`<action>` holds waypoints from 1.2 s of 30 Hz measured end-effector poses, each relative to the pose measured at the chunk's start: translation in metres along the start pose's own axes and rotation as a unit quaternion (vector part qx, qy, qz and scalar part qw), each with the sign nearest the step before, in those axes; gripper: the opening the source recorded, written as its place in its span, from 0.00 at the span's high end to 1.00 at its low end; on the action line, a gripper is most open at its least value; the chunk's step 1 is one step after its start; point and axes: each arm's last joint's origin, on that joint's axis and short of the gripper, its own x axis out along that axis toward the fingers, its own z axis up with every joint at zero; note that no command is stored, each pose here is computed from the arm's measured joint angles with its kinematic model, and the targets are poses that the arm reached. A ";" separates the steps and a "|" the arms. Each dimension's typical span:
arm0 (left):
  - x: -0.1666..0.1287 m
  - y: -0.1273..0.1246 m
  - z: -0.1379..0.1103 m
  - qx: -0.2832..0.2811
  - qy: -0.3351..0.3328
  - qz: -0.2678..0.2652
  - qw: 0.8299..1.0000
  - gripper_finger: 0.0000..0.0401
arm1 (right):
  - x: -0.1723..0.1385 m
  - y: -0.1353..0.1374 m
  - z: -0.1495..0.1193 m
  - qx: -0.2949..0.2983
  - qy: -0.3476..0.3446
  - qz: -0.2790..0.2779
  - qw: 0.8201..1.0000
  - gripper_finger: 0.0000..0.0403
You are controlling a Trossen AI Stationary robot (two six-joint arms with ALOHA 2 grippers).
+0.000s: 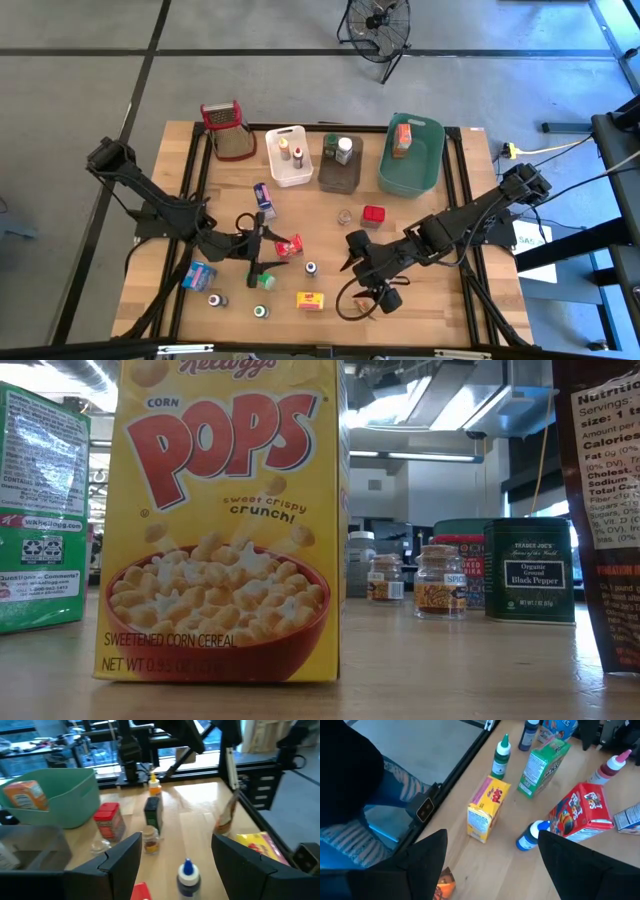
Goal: Pick & Place Kitchen Items
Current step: Put the green cereal box into the green bin
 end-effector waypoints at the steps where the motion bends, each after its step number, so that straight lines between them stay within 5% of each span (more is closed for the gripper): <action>1: 0.000 0.000 0.000 0.000 0.000 -0.005 1.000 0.41 | 0.000 0.001 0.000 -0.001 -0.001 0.001 1.000 0.22; 7: 0.000 -0.001 0.000 -0.001 0.001 -0.013 1.000 0.41 | 0.000 0.006 0.001 -0.003 -0.004 0.006 1.000 0.22; 18: 0.000 0.000 0.002 -0.096 0.003 -0.052 0.994 0.41 | 0.025 0.017 -0.007 -0.005 0.028 0.015 0.999 0.22; 25: -0.012 -0.004 0.004 -0.043 0.041 -0.144 0.988 0.41 | 0.037 0.012 -0.009 0.000 0.031 0.009 0.999 0.22; 36: -0.030 -0.018 0.041 0.022 0.187 -0.082 0.979 0.41 | 0.039 -0.010 -0.006 0.008 0.021 -0.013 1.000 0.22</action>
